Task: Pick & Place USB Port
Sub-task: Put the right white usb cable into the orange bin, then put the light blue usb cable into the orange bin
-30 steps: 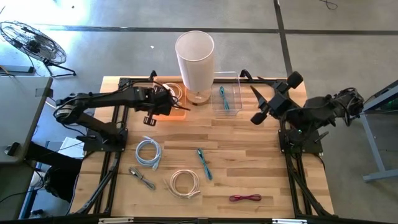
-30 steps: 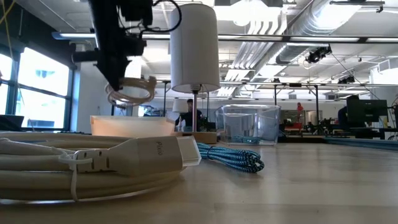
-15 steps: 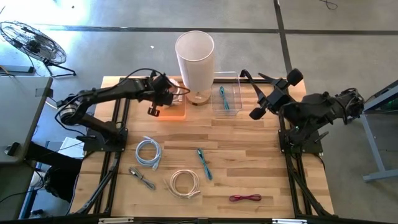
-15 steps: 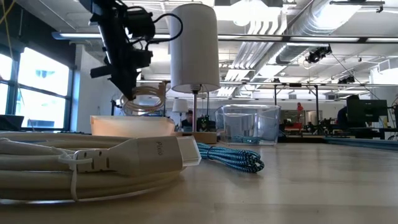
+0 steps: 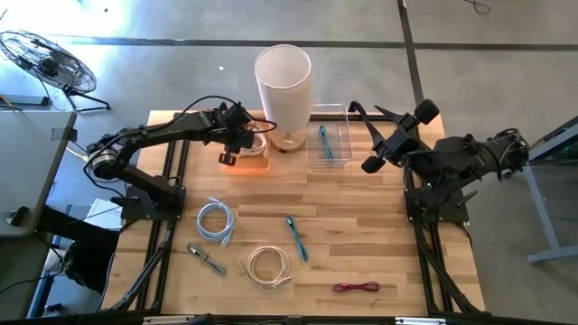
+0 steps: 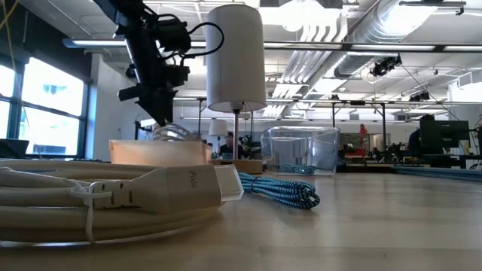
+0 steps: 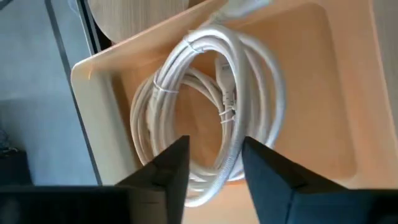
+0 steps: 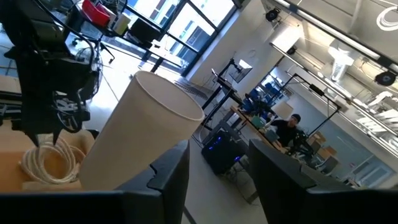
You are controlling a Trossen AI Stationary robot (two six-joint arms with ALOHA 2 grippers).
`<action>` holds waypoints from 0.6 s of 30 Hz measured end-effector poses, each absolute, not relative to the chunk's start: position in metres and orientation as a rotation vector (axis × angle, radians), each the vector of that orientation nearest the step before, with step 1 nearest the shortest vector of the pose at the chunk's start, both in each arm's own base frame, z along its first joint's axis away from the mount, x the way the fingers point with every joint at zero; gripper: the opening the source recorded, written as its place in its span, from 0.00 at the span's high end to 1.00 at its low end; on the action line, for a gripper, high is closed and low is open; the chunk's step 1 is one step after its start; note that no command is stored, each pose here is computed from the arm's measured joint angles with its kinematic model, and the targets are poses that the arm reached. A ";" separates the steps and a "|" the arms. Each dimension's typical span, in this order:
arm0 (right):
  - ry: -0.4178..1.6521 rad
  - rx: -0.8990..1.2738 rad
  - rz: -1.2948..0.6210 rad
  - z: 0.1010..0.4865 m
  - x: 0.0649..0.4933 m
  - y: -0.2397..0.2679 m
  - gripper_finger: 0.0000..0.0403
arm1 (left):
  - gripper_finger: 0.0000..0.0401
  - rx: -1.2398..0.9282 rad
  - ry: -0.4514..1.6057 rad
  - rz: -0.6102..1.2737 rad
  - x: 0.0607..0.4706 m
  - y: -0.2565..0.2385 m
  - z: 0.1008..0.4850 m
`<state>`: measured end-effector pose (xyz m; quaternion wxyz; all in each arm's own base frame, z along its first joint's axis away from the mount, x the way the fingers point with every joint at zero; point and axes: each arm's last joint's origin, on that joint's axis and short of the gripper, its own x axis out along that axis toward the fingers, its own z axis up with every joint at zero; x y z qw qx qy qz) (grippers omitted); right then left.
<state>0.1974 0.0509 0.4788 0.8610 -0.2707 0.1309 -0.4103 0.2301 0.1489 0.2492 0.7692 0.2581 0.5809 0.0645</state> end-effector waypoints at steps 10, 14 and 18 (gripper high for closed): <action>0.302 -0.582 -0.896 0.477 0.197 0.049 0.59 | 0.50 0.560 1.334 0.211 0.226 0.149 0.252; 0.321 -0.580 -0.951 0.477 0.195 0.048 0.59 | 0.50 0.561 1.427 0.300 0.222 0.150 0.266; 0.318 -0.577 -0.950 0.477 0.195 0.048 0.59 | 0.52 0.546 1.474 0.308 0.218 0.148 0.289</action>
